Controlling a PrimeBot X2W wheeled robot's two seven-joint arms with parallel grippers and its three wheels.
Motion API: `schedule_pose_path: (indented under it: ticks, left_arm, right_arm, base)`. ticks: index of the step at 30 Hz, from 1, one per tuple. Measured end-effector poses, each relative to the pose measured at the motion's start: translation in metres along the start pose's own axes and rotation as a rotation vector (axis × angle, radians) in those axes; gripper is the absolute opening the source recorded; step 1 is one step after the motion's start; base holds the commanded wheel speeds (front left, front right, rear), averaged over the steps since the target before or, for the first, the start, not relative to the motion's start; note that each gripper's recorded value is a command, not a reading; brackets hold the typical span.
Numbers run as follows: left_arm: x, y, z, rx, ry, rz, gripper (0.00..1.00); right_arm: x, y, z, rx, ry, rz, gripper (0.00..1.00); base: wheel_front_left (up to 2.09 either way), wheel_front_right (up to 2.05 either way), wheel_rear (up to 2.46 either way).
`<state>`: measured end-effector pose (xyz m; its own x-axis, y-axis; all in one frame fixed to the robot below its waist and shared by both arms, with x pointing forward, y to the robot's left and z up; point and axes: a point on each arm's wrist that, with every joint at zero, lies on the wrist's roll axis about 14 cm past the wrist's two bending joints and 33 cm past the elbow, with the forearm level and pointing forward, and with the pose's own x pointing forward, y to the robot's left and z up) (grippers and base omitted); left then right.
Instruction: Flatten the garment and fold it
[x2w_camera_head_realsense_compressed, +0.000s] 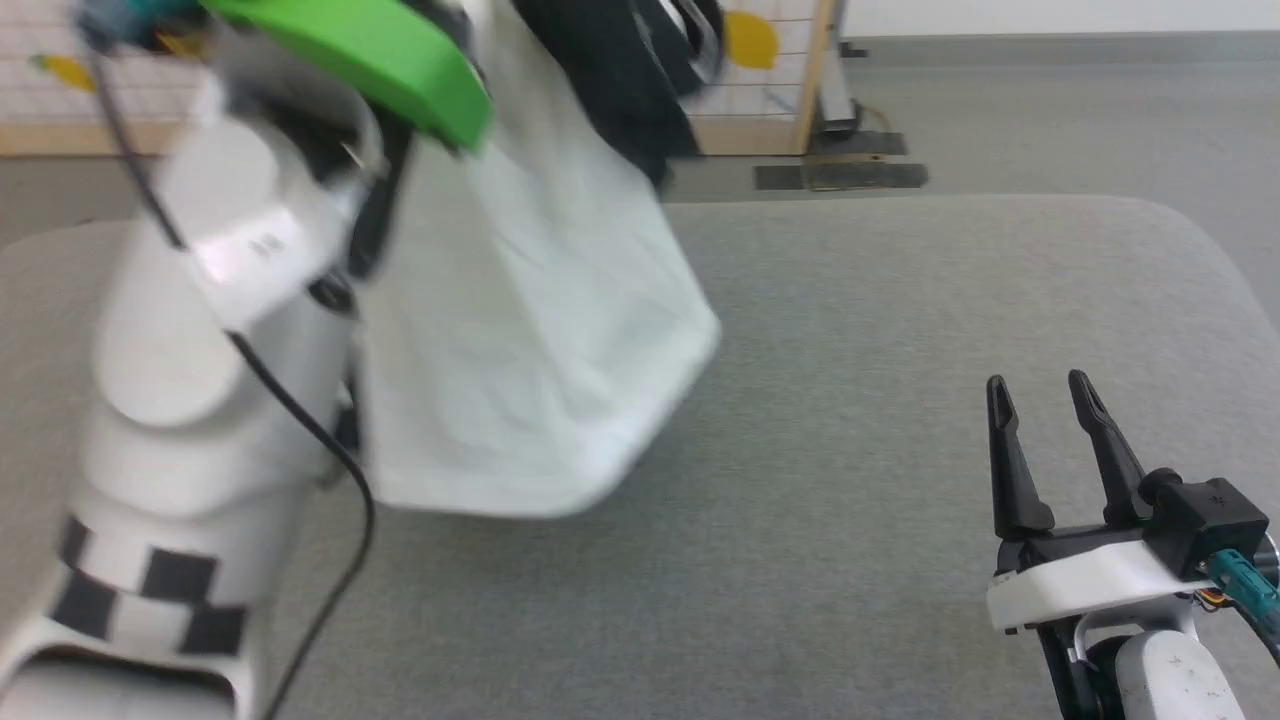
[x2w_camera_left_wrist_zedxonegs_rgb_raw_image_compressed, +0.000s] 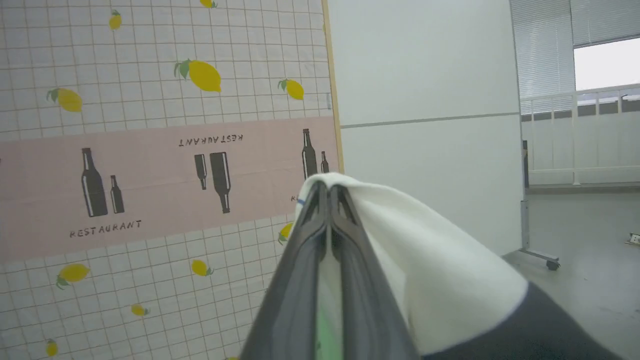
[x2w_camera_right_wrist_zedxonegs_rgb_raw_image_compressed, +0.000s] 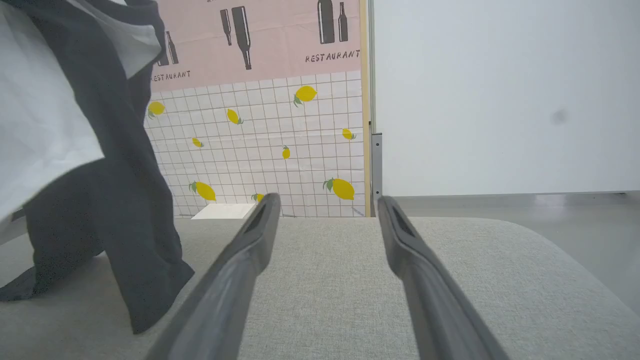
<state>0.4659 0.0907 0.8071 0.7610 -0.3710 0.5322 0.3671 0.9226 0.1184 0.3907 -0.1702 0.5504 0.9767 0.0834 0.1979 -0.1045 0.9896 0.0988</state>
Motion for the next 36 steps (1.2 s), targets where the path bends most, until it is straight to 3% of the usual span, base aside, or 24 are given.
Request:
schedule_pose_path:
  ticks: [5,12,16,19,20,21,22,25,29,33,36]
  left_arm:
    - [-0.031,-0.052,-0.102,-0.157,0.312,-0.085,0.00]
    - [-0.156,-0.127,-0.251,-0.296,0.960,-0.221,0.00]
    - [-0.230,-0.158,-0.287,-0.349,1.247,-0.289,0.00]
    - [-0.262,-0.177,-0.291,-0.389,1.358,-0.345,0.00]
    - [-0.266,-0.181,-0.289,-0.408,1.363,-0.347,0.00]
    - [-0.265,-0.182,-0.287,-0.418,1.351,-0.344,0.29]
    - [-0.263,-0.182,-0.285,-0.432,1.329,-0.332,1.00]
    - [-0.255,-0.177,-0.278,-0.455,1.257,-0.287,1.00]
    - [-0.200,-0.138,-0.248,-0.476,0.936,-0.112,1.00]
    - [-0.160,-0.075,-0.224,-0.347,0.663,0.076,1.00]
    - [-0.150,-0.041,-0.226,-0.246,0.615,0.145,1.00]
  right_arm:
    - [-0.011,-0.015,0.007,-0.012,-0.010,-0.046,1.00]
    - [-0.020,-0.027,0.004,-0.020,0.009,-0.083,1.00]
    - [-0.022,-0.029,0.001,-0.022,0.023,-0.090,1.00]
    - [-0.023,-0.028,0.002,-0.022,0.023,-0.087,1.00]
    - [-0.023,-0.027,0.002,-0.021,0.021,-0.083,1.00]
    - [-0.022,-0.026,0.003,-0.021,0.020,-0.081,1.00]
    - [-0.022,-0.025,0.003,-0.020,0.019,-0.077,1.00]
    - [-0.020,-0.021,0.005,-0.019,0.017,-0.067,1.00]
    - [-0.018,-0.017,0.010,-0.019,0.001,-0.052,1.00]
    - [-0.015,-0.015,0.009,-0.018,0.002,-0.046,1.00]
    - [-0.012,-0.016,0.004,-0.018,0.013,-0.047,1.00]
  base:
    - [0.00,0.00,0.00]
    - [0.00,0.00,0.00]
    - [0.00,0.00,0.00]
    - [0.00,0.00,0.00]
    - [0.00,0.00,0.00]
    - [0.00,0.00,0.00]
    - [0.00,0.00,0.00]
    - [0.00,0.00,0.00]
    - [0.00,0.00,0.00]
    - [0.00,0.00,0.00]
    - [0.00,0.00,0.00]
